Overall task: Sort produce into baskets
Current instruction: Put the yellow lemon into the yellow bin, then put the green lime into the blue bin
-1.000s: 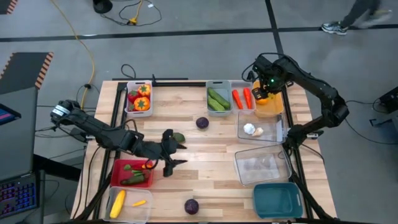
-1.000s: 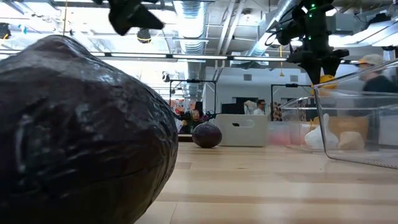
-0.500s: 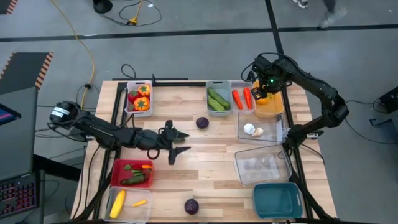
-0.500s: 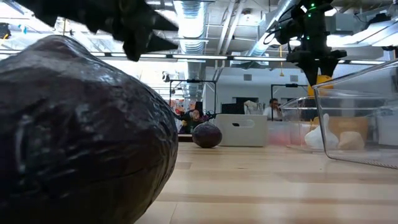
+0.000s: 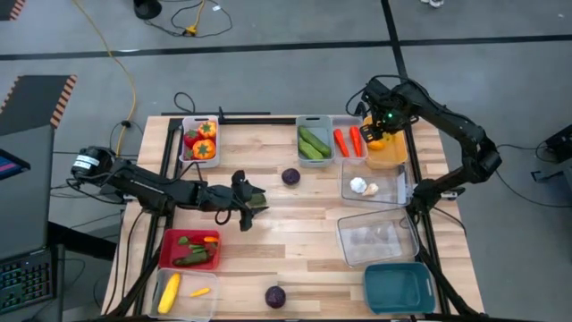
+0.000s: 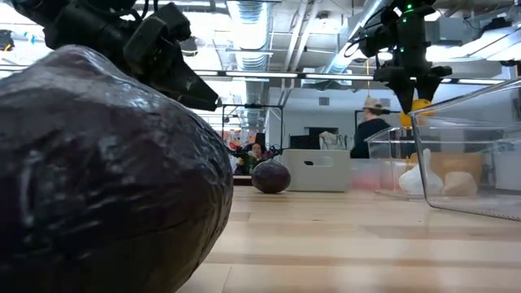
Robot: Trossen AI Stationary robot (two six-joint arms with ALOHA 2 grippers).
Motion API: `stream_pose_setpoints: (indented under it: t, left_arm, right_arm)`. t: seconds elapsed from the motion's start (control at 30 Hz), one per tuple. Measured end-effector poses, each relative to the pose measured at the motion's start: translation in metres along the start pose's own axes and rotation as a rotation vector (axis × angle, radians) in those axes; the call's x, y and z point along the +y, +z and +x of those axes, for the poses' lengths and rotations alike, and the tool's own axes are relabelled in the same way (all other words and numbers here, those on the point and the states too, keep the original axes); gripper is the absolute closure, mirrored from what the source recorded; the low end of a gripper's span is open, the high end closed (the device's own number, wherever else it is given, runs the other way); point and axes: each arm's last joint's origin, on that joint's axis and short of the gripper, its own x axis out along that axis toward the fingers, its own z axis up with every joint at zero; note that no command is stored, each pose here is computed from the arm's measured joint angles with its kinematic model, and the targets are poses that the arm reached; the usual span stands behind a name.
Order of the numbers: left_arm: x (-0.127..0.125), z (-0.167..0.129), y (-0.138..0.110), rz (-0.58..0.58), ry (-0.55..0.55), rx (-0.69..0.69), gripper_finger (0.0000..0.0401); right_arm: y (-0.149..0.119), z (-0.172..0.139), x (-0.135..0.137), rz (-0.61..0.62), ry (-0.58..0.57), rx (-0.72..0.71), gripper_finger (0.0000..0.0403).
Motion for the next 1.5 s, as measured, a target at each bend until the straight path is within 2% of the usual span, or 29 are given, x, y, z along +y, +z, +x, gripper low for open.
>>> stream_pose_setpoints:
  t: [0.73,1.13,1.27,1.5]
  left_arm:
    - [0.0003,0.0,-0.002,0.005,0.002,0.02,0.0152]
    - [0.0003,0.0,-0.002,0.005,0.002,0.02,0.0152]
    - [0.0003,0.0,-0.002,0.005,0.002,0.02,0.0152]
    - [0.0003,0.0,-0.002,0.005,0.002,0.02,0.0152]
  right_arm:
    - [0.0017,0.0,0.0007,0.006,0.01,-0.017,0.0142]
    - [0.0003,0.0001,0.0,0.054,0.005,-0.001,0.0141]
    - [-0.0009,0.0001,-0.0005,0.05,-0.001,0.011,0.0124]
    - [-0.0017,0.0002,-0.0021,0.01,-0.031,0.014,0.0066]
